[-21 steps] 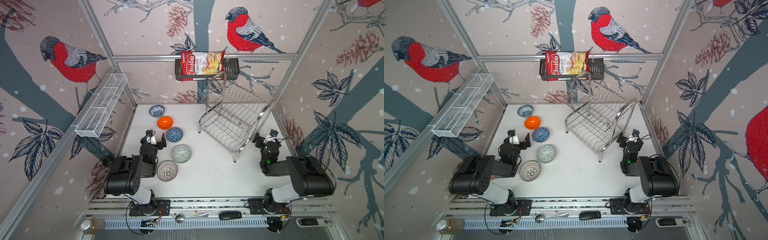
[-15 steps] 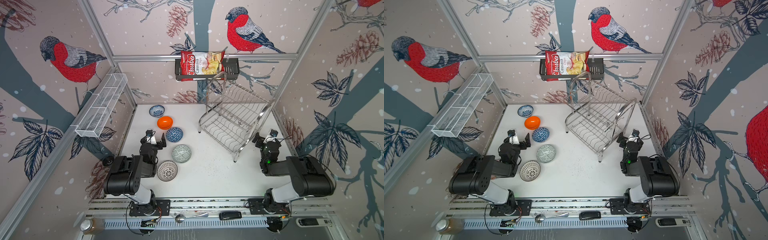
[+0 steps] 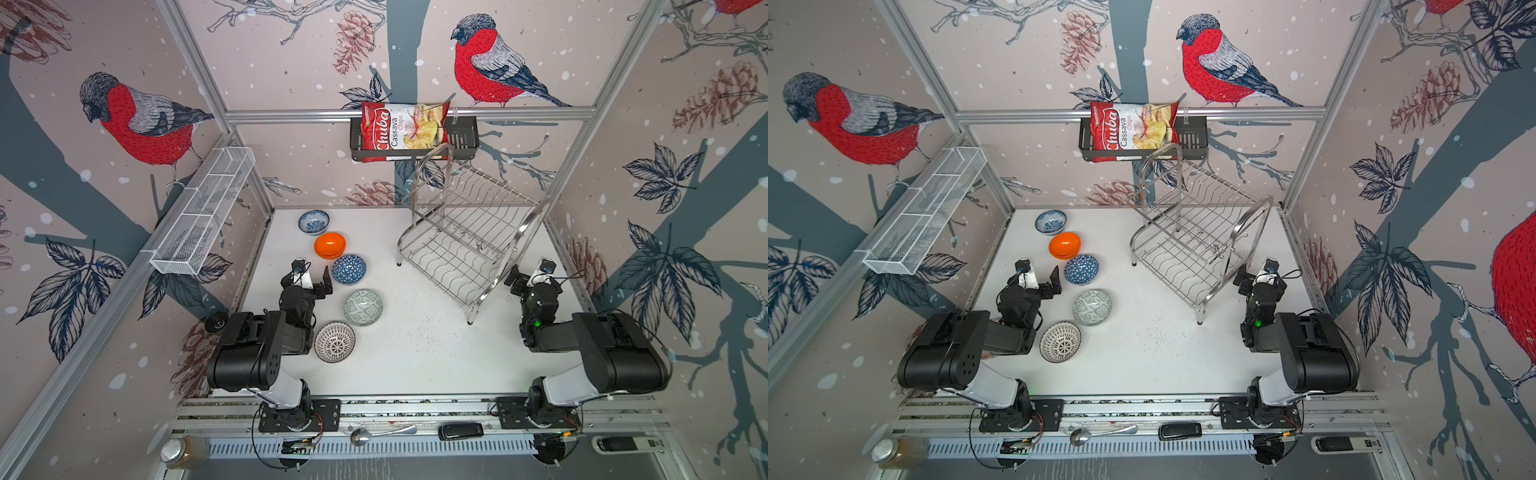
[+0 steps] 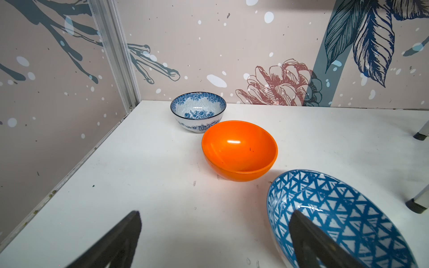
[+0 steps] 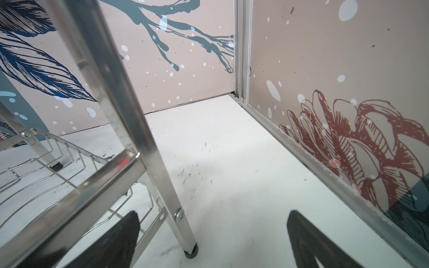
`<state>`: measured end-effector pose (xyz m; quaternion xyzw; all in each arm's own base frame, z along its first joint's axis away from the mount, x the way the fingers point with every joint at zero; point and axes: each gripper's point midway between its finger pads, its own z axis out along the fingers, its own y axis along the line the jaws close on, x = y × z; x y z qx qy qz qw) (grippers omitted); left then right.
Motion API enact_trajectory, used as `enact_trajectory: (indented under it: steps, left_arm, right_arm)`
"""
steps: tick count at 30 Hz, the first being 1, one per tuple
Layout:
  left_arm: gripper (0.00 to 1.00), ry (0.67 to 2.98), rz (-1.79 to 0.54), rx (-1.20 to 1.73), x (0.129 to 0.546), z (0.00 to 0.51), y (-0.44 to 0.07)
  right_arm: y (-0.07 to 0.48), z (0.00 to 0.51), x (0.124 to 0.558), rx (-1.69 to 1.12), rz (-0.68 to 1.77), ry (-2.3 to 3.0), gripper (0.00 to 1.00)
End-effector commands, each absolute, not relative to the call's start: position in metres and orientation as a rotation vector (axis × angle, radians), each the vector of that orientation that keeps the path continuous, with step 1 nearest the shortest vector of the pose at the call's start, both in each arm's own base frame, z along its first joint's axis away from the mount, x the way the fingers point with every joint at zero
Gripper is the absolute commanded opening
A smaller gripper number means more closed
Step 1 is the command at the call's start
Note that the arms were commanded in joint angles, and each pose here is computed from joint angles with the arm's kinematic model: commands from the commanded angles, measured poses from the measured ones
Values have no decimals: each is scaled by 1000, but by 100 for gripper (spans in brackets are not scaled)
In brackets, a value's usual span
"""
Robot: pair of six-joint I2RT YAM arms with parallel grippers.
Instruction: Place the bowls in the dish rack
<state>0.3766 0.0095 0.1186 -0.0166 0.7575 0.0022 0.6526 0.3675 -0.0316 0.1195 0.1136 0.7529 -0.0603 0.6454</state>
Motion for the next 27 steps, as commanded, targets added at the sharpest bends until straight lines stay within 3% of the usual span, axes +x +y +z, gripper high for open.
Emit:
enact_trajectory:
  steps: [1, 27]
  left_arm:
    - [99, 1681, 5, -25, 378, 128, 9]
    - [99, 1683, -10, -5, 378, 128, 5]
  right_arm:
    - [-31, 127, 369, 254, -138, 1688, 100]
    - [-44, 149, 352, 379, -257, 1639, 99]
